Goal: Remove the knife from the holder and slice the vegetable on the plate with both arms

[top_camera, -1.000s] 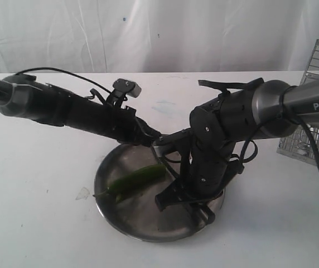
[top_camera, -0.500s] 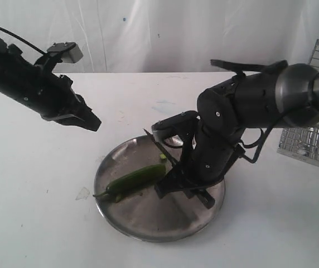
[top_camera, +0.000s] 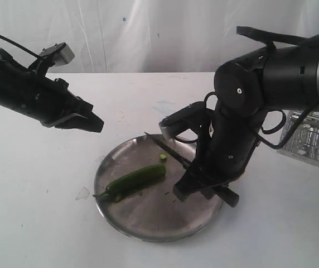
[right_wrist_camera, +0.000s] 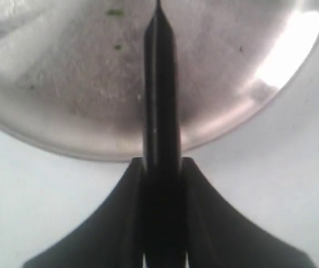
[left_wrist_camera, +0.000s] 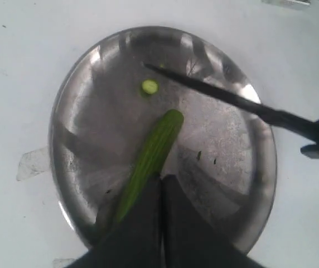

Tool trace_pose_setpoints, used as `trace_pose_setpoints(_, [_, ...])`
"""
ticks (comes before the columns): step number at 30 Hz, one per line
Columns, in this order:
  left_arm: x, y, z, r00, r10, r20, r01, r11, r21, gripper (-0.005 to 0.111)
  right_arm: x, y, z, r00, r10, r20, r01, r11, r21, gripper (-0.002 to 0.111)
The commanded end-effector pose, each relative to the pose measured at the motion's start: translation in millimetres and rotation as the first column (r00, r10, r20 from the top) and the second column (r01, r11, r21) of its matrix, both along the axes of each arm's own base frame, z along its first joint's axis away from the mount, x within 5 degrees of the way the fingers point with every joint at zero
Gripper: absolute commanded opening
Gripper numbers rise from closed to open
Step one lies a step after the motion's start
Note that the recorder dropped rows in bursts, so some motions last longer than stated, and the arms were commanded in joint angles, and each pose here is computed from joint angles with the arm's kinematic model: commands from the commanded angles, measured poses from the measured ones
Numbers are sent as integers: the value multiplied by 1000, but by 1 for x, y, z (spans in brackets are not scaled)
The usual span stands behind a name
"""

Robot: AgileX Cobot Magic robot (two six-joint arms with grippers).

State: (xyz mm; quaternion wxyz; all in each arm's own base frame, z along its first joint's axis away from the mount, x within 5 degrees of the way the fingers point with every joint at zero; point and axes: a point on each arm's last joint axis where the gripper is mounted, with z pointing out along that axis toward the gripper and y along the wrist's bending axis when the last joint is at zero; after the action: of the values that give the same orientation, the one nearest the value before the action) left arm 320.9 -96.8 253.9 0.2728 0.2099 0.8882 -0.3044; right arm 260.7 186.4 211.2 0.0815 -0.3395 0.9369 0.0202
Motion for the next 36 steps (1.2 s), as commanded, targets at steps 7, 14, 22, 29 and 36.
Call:
trace_pose_setpoints(7, [9, -24, -8, 935, -234, 265, 295, 929, -222, 0, -6, -3, 0, 986, -169, -5, 169, 983, 74, 0])
trace_pose_setpoints(14, [16, -28, -12, 835, -289, 468, 405, 899, -169, 0, -19, -2, -9, 973, -213, -88, 223, 968, 115, 0])
trace_pose_setpoints(22, [29, -31, -41, 763, -316, 563, 463, 876, -135, 0, -22, -6, -10, 973, -199, -117, 208, 976, 67, 0])
trace_pose_setpoints(29, [42, -33, -49, 732, -208, 649, 438, 873, -213, 0, -21, -3, -9, 947, -292, -131, 305, 948, 96, 0])
trace_pose_setpoints(36, [59, -39, -77, 746, -226, 626, 444, 870, -214, 0, -20, 3, -8, 933, -325, -156, 349, 921, 171, 0])
